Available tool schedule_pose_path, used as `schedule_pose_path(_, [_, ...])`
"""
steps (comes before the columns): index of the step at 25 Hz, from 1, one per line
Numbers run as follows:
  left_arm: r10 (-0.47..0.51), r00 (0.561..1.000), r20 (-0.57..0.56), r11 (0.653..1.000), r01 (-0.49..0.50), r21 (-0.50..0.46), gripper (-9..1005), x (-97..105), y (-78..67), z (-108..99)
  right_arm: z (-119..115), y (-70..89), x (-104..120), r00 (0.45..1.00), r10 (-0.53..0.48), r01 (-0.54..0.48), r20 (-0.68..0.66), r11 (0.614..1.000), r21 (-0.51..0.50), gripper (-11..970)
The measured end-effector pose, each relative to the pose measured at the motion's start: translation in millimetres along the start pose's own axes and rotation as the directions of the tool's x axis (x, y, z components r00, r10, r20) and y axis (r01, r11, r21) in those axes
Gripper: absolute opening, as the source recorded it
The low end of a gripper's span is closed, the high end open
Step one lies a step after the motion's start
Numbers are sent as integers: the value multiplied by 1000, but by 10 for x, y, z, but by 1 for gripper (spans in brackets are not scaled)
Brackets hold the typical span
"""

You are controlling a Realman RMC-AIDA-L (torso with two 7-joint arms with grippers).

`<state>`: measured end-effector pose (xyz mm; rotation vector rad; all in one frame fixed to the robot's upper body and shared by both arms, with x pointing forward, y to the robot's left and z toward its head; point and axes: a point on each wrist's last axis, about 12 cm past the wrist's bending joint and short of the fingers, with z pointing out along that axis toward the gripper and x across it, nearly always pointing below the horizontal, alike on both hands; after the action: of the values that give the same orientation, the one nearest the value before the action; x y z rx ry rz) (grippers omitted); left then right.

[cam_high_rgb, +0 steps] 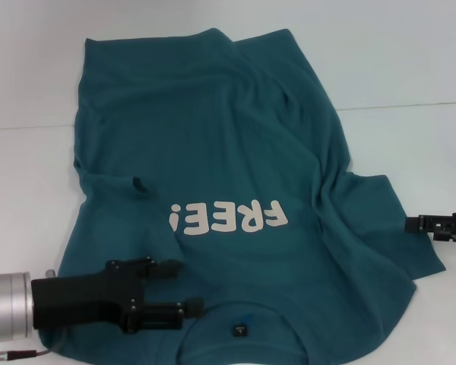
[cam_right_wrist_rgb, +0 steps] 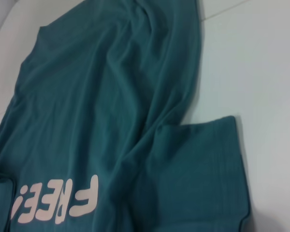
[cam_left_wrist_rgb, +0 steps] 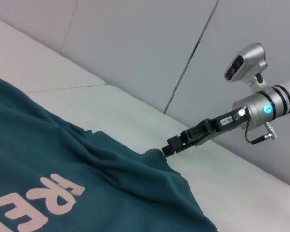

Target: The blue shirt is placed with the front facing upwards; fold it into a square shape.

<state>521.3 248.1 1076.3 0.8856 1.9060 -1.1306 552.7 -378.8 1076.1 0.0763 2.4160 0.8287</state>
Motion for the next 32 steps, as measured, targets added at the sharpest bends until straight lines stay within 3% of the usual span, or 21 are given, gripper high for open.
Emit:
schedule_pose_path(11, [7,1000,1,1000,-7,-2,919,-35,15,23,125,22,-2,1000,-17,17,-1,999,28,883])
schedule_pose_path(23, [-1,1000,1,1000,1,-3,920,-29,18,35,296,152,-27,997,-77,77,-24,997,23,884])
schedule_pose_path(32, [-10,1000,3,1000,10,-4,920,-2,9,32,284,146,5,996,-86,86,-25,996,20,647])
